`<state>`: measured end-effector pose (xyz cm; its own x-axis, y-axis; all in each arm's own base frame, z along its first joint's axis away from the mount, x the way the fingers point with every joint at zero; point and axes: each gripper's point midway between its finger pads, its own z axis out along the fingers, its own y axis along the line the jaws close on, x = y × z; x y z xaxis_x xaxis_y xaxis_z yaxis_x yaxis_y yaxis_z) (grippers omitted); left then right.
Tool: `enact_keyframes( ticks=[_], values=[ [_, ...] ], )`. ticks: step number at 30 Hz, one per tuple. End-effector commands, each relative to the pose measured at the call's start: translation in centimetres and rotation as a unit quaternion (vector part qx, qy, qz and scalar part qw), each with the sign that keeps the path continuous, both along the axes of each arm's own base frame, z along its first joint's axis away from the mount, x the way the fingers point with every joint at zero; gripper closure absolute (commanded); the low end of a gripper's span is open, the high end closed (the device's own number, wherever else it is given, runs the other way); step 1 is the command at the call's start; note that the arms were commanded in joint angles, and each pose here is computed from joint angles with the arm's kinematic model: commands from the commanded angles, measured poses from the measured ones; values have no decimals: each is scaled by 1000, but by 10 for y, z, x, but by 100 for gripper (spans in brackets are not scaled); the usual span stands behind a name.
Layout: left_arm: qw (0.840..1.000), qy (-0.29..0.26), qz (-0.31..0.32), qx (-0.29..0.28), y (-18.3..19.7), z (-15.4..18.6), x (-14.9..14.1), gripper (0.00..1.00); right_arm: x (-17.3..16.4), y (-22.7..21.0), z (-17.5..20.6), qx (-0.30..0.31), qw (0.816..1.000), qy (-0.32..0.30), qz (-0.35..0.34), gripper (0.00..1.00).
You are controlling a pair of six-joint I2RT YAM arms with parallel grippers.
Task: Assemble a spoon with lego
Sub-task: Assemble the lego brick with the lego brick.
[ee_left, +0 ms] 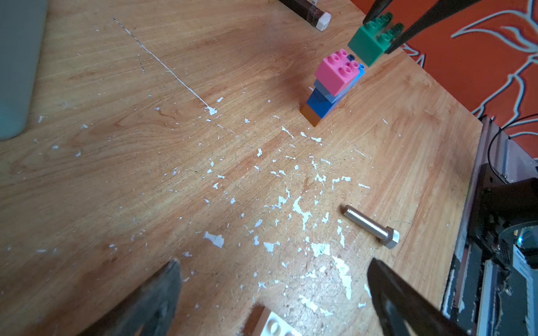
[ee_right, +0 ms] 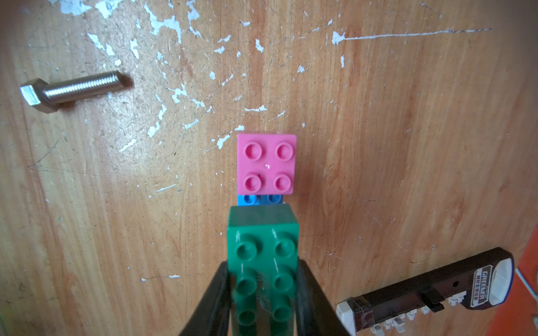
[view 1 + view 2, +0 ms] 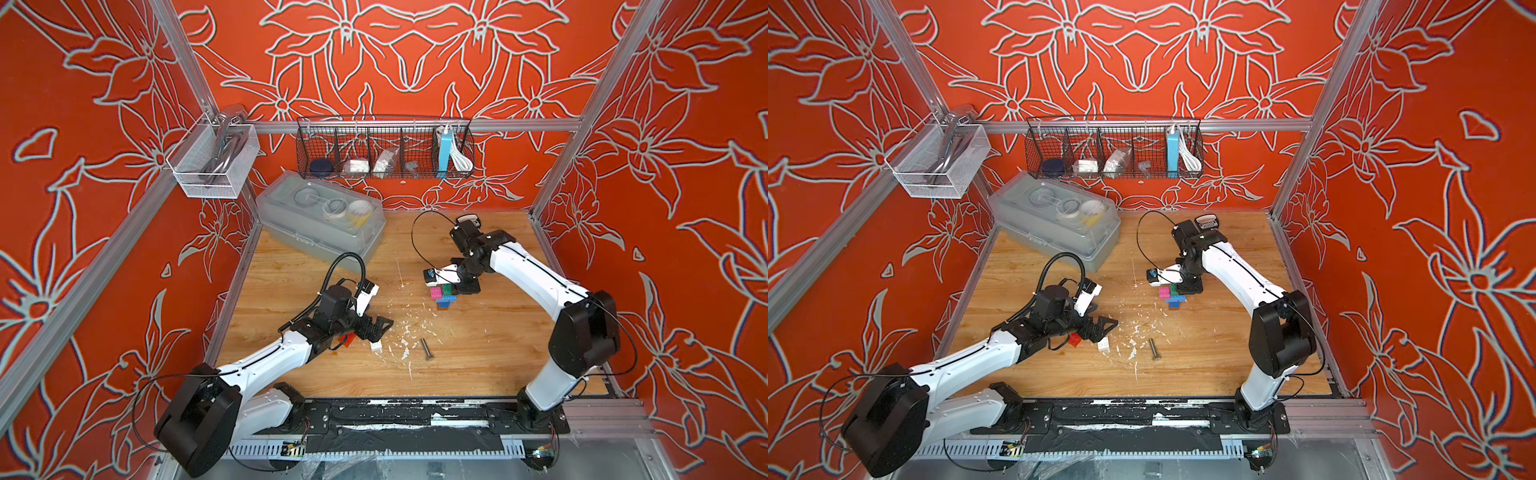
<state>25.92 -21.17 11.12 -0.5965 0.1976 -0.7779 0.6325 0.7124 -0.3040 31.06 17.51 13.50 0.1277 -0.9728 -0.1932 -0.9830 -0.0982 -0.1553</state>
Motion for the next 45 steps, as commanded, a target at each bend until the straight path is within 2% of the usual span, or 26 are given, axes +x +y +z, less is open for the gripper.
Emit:
enact_keyframes(
  ticks=[1,35,45],
  values=[
    [1000,-15,-7,2,-2,4,2,2,-4,-1,-2,-3,1000,16,5,100],
    [1000,-12,-1,10,0,0,2,2,3,4,-14,-5,999,34,-8,100],
    [1000,-13,3,14,2,0,3,2,2,2,-29,-15,999,44,-14,100]
  ],
)
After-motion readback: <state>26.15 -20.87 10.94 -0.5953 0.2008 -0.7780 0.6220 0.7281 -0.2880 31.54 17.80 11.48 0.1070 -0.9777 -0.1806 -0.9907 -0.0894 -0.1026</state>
